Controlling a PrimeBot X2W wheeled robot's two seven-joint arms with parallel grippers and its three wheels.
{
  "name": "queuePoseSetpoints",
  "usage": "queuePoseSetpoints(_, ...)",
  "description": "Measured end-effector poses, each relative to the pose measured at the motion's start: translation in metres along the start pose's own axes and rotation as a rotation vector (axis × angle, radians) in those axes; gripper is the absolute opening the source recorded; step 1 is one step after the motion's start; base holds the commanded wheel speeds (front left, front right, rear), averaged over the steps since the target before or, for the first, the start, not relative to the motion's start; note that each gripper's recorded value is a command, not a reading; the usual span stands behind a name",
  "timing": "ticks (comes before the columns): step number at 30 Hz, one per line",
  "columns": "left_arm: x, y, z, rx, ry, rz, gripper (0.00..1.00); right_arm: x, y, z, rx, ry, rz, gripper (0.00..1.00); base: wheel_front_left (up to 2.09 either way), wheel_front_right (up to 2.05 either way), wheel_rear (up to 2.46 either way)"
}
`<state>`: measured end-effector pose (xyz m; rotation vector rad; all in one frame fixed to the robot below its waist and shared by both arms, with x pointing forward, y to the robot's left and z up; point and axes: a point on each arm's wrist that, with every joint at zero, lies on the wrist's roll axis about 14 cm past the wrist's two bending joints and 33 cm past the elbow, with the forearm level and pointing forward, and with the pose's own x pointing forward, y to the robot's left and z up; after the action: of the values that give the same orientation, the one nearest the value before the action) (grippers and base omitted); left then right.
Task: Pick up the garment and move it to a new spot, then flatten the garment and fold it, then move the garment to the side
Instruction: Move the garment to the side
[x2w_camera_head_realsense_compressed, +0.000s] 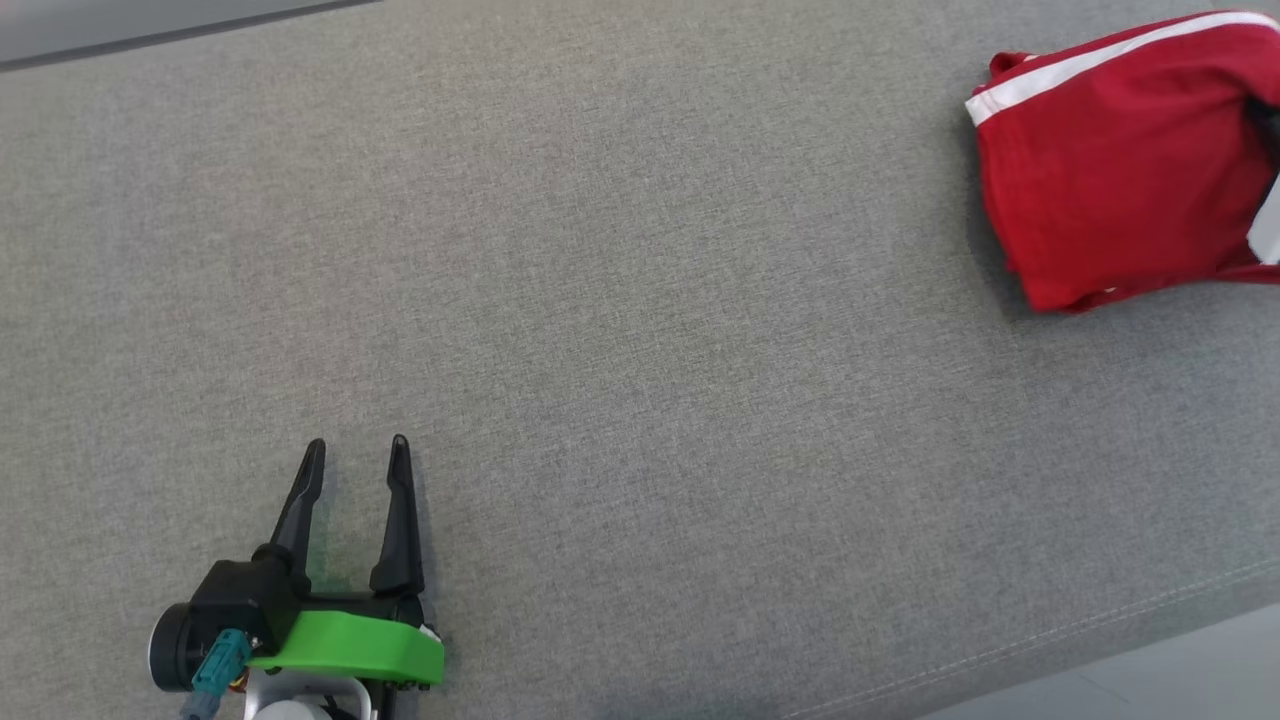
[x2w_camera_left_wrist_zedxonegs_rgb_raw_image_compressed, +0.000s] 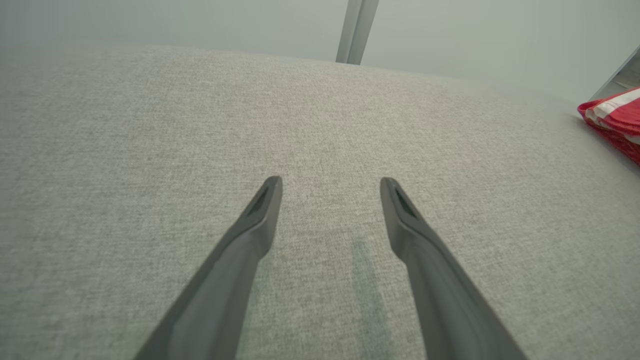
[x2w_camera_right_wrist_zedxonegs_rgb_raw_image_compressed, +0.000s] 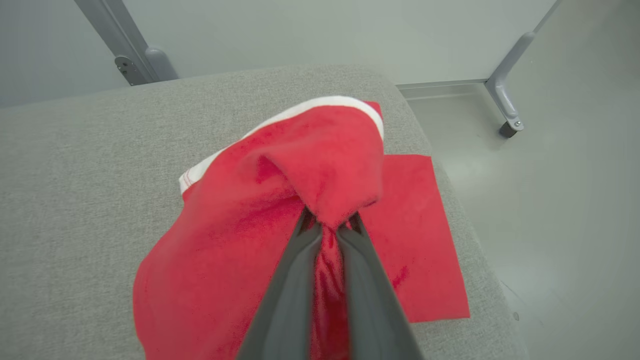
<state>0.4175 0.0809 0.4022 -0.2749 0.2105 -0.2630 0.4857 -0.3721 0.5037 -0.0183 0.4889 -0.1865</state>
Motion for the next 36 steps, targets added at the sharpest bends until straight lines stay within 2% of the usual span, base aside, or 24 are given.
queuePoseSetpoints(1, 0.001, 0.000, -0.002, -0.002, 0.005, -0.002, 1.00, 0.002, -0.007, 0.003, -0.020, -0.019, -0.022, 1.00, 0.00, 0.00, 0.00)
queuePoseSetpoints(4, 0.001, 0.004, -0.005, 0.000, 0.013, 0.007, 1.00, 0.006, -0.037, -0.002, -0.067, -0.011, -0.119, 1.00, 0.00, 0.00, 0.00)
queuePoseSetpoints(7, -0.002, 0.010, -0.003, 0.004, 0.008, 0.031, 1.00, 0.012, -0.037, -0.007, -0.106, -0.019, -0.130, 1.00, 0.00, 0.00, 0.00)
queuePoseSetpoints(10, -0.009, 0.015, 0.001, 0.007, 0.000, 0.052, 1.00, 0.009, -0.033, 0.016, -0.113, -0.149, -0.120, 1.00, 0.00, 0.00, 0.00)
queuePoseSetpoints(15, -0.023, 0.020, 0.015, 0.010, -0.036, 0.083, 1.00, -0.019, -0.024, 0.052, -0.129, -0.375, -0.086, 1.00, 0.00, 0.00, 0.00)
queuePoseSetpoints(22, -0.065, 0.035, 0.028, 0.003, -0.069, 0.171, 1.00, -0.081, 0.023, 0.069, -0.104, -0.611, 0.045, 1.00, 0.00, 0.00, 0.00)
queuePoseSetpoints(25, -0.084, 0.040, 0.035, 0.014, -0.094, 0.204, 1.00, -0.109, 0.046, 0.058, -0.084, -0.668, 0.097, 1.00, 0.00, 0.00, 0.00)
queuePoseSetpoints(29, -0.102, 0.042, 0.053, 0.032, -0.156, 0.223, 1.00, -0.139, 0.069, 0.024, 0.011, -0.699, 0.129, 1.00, 0.00, 0.00, 0.00)
queuePoseSetpoints(36, -0.129, 0.048, 0.063, 0.052, -0.205, 0.259, 1.00, -0.147, 0.121, -0.044, 0.029, -0.611, 0.196, 1.00, 0.00, 0.00, 0.00)
